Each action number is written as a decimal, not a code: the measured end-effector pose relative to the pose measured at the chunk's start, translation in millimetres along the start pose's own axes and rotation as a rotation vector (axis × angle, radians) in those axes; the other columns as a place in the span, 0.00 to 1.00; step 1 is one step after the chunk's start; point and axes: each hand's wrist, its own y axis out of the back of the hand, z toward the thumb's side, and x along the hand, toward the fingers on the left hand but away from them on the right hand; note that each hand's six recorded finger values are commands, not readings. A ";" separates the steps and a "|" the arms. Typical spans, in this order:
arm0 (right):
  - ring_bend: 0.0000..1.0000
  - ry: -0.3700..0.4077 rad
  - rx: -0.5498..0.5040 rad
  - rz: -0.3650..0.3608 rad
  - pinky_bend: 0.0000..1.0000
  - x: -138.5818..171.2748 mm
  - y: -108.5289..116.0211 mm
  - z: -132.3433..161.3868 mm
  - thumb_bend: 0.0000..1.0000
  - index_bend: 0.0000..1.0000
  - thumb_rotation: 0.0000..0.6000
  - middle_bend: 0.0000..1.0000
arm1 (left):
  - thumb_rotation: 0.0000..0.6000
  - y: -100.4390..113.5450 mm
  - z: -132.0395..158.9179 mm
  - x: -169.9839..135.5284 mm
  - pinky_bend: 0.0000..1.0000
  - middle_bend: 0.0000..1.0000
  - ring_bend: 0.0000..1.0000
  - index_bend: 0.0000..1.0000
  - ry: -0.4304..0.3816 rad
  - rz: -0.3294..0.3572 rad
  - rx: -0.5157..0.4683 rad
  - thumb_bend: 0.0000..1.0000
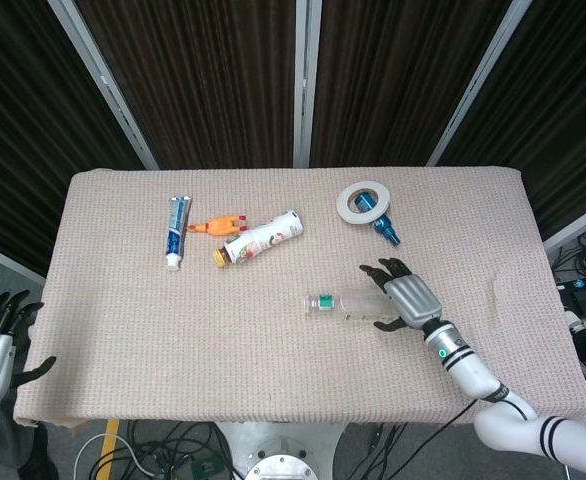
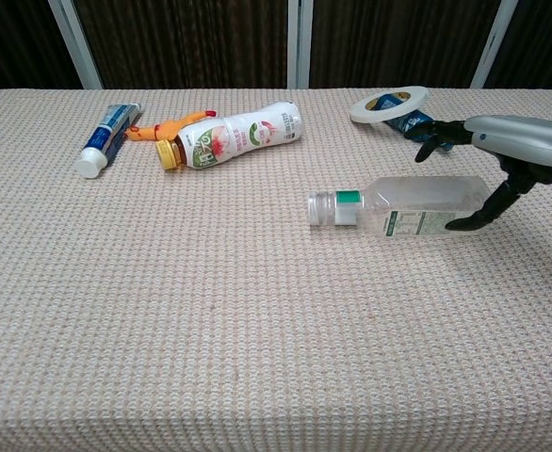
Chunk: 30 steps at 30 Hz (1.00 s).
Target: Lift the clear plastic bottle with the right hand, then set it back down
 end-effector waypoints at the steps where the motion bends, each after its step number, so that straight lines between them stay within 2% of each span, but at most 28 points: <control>1: 0.01 0.003 0.004 0.007 0.07 -4.5 -2.9 2.5 0.08 0.10 1.00 0.20 | 1.00 0.2 -0.1 0.2 0.00 0.09 0.03 0.21 0.000 -0.001 -0.001 0.12; 4: 0.04 0.010 0.016 0.013 0.09 -11.3 -7.7 7.5 0.08 0.14 1.00 0.23 | 1.00 0.5 0.3 0.2 0.00 0.09 0.03 0.21 -0.002 -0.001 -0.006 0.12; 10: 0.14 0.019 0.025 -0.015 0.20 -12.4 -6.5 10.7 0.11 0.29 1.00 0.31 | 1.00 3.3 1.5 0.1 0.00 0.09 0.03 0.21 -0.014 0.005 -0.010 0.12; 15: 0.26 0.025 0.015 -0.034 0.35 -11.9 -5.8 11.5 0.22 0.46 1.00 0.42 | 1.00 2.8 6.0 3.2 0.00 0.09 0.03 0.21 -0.035 -0.002 -0.016 0.12; 20: 0.29 0.040 -0.017 -0.047 0.42 -10.2 -5.3 13.5 0.30 0.49 1.00 0.45 | 1.00 4.9 16.7 11.5 0.00 0.09 0.03 0.21 -0.079 -0.004 -0.035 0.11; 26: 0.29 0.110 -0.148 -0.092 0.44 -4.8 4.6 23.0 0.35 0.49 1.00 0.46 | 1.00 13.0 45.8 28.8 0.00 0.09 0.03 0.21 -0.201 0.018 -0.099 0.09; 30: 0.31 0.188 -0.291 -0.131 0.46 1.0 13.5 31.8 0.40 0.50 1.00 0.47 | 1.00 17.7 80.0 44.3 0.00 0.10 0.03 0.23 -0.344 0.027 -0.157 0.09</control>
